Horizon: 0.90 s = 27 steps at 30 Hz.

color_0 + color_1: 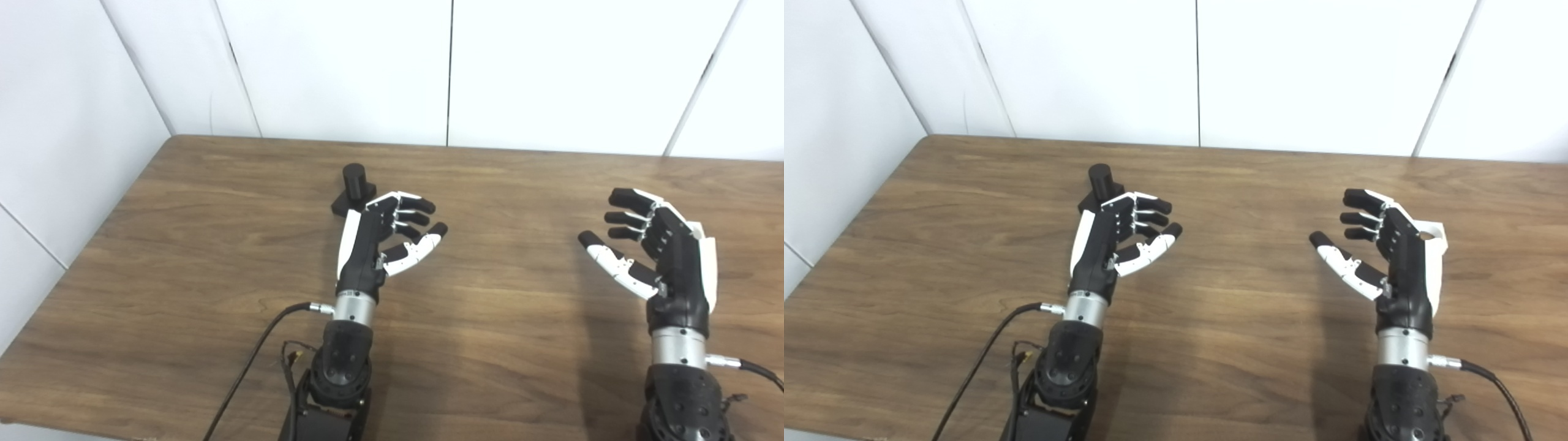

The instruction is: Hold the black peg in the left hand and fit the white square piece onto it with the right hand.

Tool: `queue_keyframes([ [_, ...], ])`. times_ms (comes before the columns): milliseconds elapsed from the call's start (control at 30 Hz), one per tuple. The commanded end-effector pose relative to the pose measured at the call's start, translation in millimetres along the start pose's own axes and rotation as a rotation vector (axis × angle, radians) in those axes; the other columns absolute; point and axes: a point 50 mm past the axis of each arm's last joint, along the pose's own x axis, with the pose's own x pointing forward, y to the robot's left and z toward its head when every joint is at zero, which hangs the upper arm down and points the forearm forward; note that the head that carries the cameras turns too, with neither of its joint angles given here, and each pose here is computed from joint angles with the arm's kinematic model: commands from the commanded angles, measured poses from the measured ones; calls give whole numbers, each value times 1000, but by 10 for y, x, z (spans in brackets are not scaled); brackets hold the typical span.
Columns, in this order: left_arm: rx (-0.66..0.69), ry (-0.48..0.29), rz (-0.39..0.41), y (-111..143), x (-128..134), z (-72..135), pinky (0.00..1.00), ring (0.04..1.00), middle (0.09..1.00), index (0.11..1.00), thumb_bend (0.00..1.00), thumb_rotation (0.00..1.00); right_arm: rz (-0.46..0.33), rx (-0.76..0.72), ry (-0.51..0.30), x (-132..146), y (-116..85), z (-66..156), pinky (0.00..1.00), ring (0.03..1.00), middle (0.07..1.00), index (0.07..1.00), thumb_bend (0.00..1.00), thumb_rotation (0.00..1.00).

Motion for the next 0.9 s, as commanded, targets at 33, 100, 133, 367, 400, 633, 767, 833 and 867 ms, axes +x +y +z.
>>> queue_keyframes([
  [33, 35, -94, 40, 72, 153, 269, 500, 635, 691, 496, 507, 77, -12, 10, -95, 102, 4, 175, 569, 645, 705, 678, 648, 2],
  [100, 53, -94, 43, 113, 178, 294, 496, 637, 695, 496, 507, 77, -14, 9, -95, 102, 1, 178, 567, 642, 702, 677, 649, 1],
  [133, 65, -91, 43, 133, 189, 309, 496, 639, 695, 497, 507, 77, -15, 11, -95, 102, -1, 177, 566, 641, 700, 676, 650, 0],
  [367, 190, -95, 28, 330, 320, 358, 538, 663, 721, 575, 611, 161, -23, 0, -91, 107, -25, 185, 571, 649, 702, 673, 651, 32],
  [400, 220, -97, 24, 358, 340, 367, 539, 663, 727, 618, 667, 208, -23, 0, -92, 109, -29, 187, 574, 649, 702, 674, 649, 36],
  [633, 390, -87, 39, 497, 456, 421, 633, 754, 764, 690, 770, 303, -21, 4, -91, 124, -40, 171, 587, 651, 706, 679, 646, 54],
  [767, 513, -86, 75, 587, 562, 485, 616, 757, 782, 710, 783, 339, -24, -8, -93, 132, -44, 167, 589, 646, 703, 679, 643, 41],
  [833, 545, -90, 93, 618, 603, 517, 605, 755, 788, 712, 789, 333, -25, -4, -93, 136, -48, 169, 578, 643, 701, 679, 642, 20],
  [867, 569, -89, 101, 632, 624, 535, 603, 754, 790, 712, 791, 332, -25, -2, -95, 137, -50, 170, 575, 641, 701, 679, 641, 13],
])
